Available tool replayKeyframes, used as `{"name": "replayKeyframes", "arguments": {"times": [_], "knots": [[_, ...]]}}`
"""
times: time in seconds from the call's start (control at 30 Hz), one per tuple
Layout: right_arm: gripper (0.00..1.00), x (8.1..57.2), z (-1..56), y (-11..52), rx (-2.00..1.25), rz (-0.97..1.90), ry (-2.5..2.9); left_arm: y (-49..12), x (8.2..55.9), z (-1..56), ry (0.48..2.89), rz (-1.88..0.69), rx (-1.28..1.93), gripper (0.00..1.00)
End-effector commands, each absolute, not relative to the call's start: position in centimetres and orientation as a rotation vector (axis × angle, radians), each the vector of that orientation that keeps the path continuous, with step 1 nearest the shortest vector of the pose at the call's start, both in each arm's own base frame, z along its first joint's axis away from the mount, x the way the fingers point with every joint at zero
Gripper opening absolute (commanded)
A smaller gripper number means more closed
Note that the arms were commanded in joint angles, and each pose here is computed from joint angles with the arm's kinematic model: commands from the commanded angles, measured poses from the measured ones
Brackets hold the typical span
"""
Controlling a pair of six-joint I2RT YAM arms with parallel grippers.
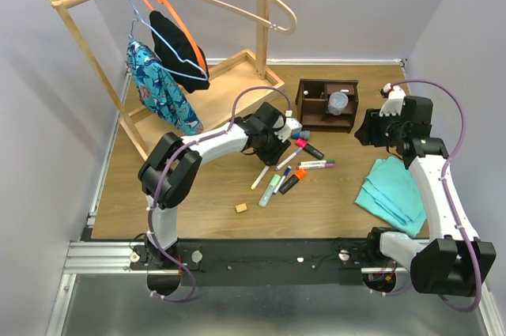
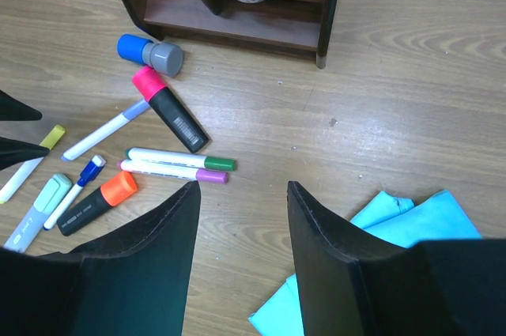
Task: Sort the stationery into containers
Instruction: Pick up the pen from the center of the board, then place the pen in the storage box.
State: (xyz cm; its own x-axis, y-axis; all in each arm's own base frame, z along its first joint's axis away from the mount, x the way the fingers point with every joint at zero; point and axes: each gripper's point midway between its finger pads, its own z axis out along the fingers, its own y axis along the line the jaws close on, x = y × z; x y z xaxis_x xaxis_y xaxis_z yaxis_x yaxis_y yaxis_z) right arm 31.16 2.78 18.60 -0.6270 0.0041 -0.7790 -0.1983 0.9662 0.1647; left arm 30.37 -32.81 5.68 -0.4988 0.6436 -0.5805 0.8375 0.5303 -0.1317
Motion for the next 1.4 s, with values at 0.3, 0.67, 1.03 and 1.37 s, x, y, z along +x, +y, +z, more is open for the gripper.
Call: {"name": "replayKeyframes", "arguments": {"times": [0.3, 0.67, 1.03, 1.37], "knots": [[0.56, 30.4, 17.9, 2.5, -0.099, 0.320, 2.250, -31.8, 30.7, 2.6, 2.434, -0.445, 1.192, 0.45], [0.56, 30.7, 17.9, 2.1, -0.088, 0.305, 2.250, -32.4, 29.4, 4.2, 2.439, -0.545, 1.239, 0.00], [0.56, 31.3, 17.7, 1.7, -0.097, 0.289, 2.263, -41.4, 33.2, 27.8, 1.740, -0.956, 1.239, 0.00], [0.56, 31.9, 17.6, 1.6, -0.102, 0.287, 2.262, -46.9, 38.8, 37.4, 0.978, -1.061, 0.958, 0.00]]}}
